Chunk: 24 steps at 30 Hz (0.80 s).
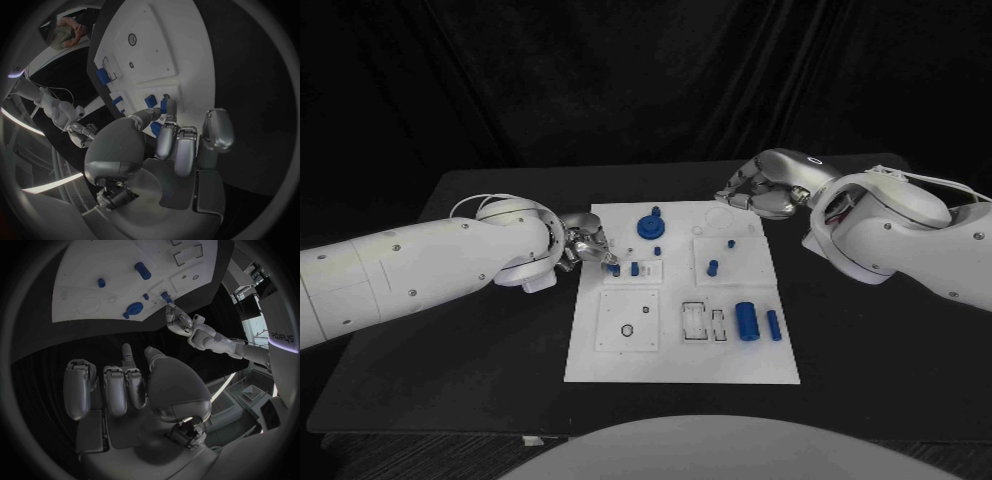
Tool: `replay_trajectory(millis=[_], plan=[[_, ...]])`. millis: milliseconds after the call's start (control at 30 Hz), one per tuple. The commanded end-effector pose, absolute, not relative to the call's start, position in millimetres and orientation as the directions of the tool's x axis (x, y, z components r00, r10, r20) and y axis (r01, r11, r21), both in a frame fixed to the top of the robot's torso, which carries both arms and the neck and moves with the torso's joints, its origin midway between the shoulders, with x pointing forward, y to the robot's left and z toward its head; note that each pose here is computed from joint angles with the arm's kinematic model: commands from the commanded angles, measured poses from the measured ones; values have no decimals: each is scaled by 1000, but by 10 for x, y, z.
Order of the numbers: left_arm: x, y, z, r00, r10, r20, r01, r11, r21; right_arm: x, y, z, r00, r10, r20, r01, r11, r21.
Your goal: Assemble the parts on the task board
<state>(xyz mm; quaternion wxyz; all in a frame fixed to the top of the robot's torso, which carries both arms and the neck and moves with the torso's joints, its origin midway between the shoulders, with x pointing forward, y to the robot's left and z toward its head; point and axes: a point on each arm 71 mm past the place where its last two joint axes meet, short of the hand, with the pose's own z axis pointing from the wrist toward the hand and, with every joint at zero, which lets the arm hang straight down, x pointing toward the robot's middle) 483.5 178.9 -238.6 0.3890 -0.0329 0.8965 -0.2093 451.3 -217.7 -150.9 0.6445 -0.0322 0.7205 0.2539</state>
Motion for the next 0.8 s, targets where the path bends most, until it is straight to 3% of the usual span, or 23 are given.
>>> replay_trajectory(millis=[33,800], plan=[[4832,1767,-2382,-684,-229,-692,118,902,-415,4515,-2185,-1519,-168,280,-945,-360,875,323],[4831,1799,-2383,-681,-235,-694,112,903,-415,4509,-2179,-1520,-169,280,-945,-364,873,324]])
